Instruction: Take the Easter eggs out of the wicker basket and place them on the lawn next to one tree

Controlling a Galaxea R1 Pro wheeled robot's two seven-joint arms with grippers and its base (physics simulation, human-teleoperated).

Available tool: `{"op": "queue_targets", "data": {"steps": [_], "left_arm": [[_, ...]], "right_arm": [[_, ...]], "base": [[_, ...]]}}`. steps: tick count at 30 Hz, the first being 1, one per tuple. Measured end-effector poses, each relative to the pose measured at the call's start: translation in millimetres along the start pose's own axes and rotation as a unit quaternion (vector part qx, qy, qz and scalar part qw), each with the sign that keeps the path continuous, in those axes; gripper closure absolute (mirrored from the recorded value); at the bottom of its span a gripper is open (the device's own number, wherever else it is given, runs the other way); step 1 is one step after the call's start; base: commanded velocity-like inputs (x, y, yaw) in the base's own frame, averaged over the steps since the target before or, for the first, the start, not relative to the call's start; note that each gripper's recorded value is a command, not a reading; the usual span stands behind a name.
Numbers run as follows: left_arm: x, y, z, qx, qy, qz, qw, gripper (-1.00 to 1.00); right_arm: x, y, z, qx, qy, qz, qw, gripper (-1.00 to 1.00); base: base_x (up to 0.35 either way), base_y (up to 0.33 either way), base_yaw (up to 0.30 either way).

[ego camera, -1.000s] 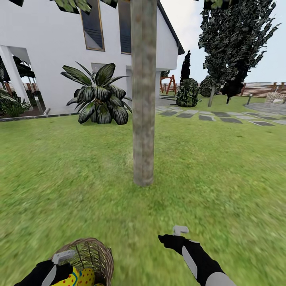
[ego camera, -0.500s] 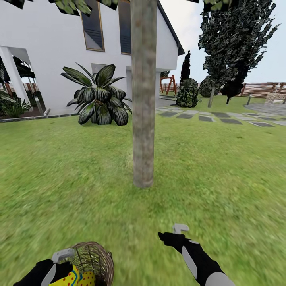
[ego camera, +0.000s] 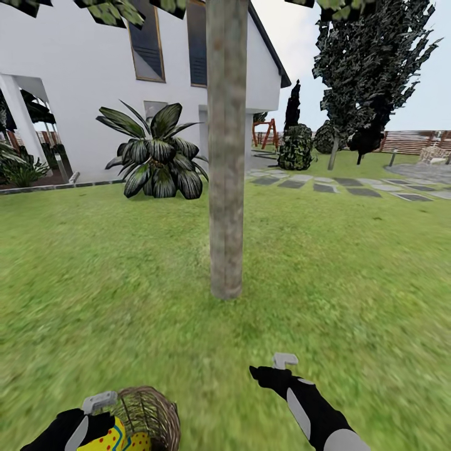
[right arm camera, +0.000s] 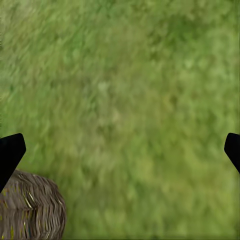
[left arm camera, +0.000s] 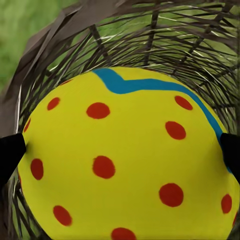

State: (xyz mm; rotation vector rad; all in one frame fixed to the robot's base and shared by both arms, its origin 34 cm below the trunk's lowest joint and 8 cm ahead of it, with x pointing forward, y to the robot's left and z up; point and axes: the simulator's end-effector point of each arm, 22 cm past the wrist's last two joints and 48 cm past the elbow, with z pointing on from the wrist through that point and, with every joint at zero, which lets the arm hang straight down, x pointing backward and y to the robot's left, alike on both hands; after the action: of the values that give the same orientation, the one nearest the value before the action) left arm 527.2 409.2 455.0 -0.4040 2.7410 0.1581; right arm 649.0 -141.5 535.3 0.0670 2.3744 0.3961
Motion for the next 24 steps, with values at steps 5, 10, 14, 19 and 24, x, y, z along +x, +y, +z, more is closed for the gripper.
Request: {"op": "queue_targets", "data": {"steps": [5, 10, 14, 19, 24], "left_arm": [[-4.7, -2.4, -8.6, 0.006, 0.0, 0.0, 1.0, 1.0], [-10.1, -9.2, -17.5, 0.022, -0.001, 0.001, 0.9998, 1.0], [-23.8, -11.8, -26.7, 0.029, -0.012, 0.002, 0.9995, 1.0], [-37.2, -13.9, -37.6, 0.034, -0.022, 0.003, 0.9992, 1.0], [-42.3, -13.8, -46.2, 0.034, -0.023, 0.003, 0.9991, 1.0]], "right_arm": [[-6.5, 3.5, -5.7, 0.0, 0.001, 0.0, 1.0, -1.0], [-13.3, 6.4, -11.6, 0.0, 0.001, 0.0, 1.0, -1.0], [-18.9, 8.7, -16.3, 0.0, 0.001, 0.0, 1.0, -1.0], [-25.7, 11.7, -22.1, -0.001, 0.001, 0.0, 1.0, -1.0], [-32.5, 14.3, -28.0, -0.001, 0.001, 0.0, 1.0, -1.0]], "base": [[0.0, 0.0, 0.0], [0.0, 0.0, 0.0], [0.0, 0.0, 0.0], [0.0, 0.0, 0.0], [0.0, 0.0, 0.0]]}}
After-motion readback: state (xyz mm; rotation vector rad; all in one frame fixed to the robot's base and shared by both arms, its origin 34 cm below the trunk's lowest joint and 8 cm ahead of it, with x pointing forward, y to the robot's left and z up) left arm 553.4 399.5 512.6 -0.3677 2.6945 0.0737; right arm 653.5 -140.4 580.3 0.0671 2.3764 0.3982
